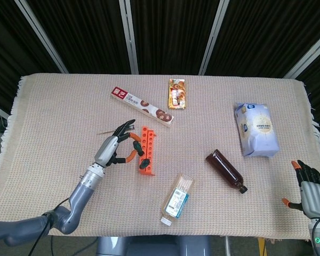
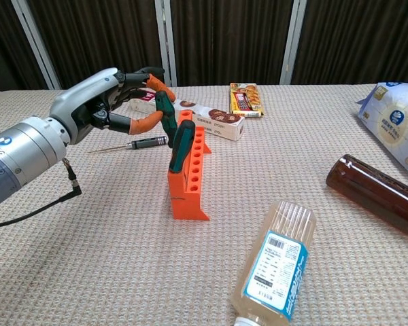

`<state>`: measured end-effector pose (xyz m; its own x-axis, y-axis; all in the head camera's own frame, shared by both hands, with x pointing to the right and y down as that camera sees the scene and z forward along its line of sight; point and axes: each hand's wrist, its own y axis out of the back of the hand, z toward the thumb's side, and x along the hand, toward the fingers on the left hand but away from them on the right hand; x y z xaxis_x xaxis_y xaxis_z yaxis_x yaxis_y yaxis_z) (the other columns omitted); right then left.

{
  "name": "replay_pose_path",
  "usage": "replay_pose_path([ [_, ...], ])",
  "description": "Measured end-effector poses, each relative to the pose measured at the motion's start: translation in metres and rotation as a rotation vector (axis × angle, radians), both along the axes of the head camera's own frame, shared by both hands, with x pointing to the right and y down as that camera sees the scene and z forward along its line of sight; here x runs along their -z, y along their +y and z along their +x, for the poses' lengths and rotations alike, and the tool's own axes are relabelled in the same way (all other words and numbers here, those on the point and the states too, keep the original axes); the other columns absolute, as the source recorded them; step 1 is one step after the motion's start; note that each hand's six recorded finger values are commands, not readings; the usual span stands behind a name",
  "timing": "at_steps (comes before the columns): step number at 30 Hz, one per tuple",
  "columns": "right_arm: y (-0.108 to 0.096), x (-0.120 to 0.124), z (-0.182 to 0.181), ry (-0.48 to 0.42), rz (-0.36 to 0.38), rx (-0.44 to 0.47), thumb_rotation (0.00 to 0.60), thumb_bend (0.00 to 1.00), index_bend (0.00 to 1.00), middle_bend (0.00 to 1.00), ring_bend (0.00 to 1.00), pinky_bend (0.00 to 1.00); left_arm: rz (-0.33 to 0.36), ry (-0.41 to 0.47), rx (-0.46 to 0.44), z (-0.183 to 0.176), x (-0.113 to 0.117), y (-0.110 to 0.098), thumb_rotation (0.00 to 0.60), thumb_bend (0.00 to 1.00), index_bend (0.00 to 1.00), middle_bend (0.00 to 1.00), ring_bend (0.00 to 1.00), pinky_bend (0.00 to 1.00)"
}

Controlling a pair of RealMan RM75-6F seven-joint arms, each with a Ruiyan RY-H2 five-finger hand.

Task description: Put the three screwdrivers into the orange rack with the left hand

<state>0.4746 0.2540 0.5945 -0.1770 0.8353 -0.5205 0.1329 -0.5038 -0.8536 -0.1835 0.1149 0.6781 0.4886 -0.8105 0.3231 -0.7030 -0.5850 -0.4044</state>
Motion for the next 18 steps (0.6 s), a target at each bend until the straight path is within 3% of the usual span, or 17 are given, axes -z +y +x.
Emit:
replay_pose_path([
  [2, 0.000, 0.000, 0.000, 0.000, -0.001, -0.001, 0.600, 0.00, 0.00, 0.00, 0.00, 0.00, 0.000, -0.001, 0.001, 0.000, 0.000, 0.000, 0.600, 0.41, 0.07, 0.00, 0.00, 0.00],
  [5, 0.000, 0.000, 0.000, 0.001, 0.000, -0.002, 0.600, 0.00, 0.00, 0.00, 0.00, 0.00, 0.001, 0.002, 0.004, 0.000, 0.001, -0.001, 0.600, 0.40, 0.01, 0.00, 0.00, 0.00],
  [14, 0.000, 0.000, 0.000, -0.001, 0.001, -0.002, 0.600, 0.00, 0.00, 0.00, 0.00, 0.00, 0.013, 0.026, 0.008, 0.000, 0.010, -0.002, 0.600, 0.39, 0.00, 0.00, 0.00, 0.00],
  [18, 0.000, -0.001, 0.000, -0.003, 0.000, -0.001, 0.600, 0.00, 0.00, 0.00, 0.00, 0.00, -0.026, 0.053, -0.005, 0.003, 0.012, 0.001, 0.600, 0.39, 0.00, 0.00, 0.00, 0.00],
])
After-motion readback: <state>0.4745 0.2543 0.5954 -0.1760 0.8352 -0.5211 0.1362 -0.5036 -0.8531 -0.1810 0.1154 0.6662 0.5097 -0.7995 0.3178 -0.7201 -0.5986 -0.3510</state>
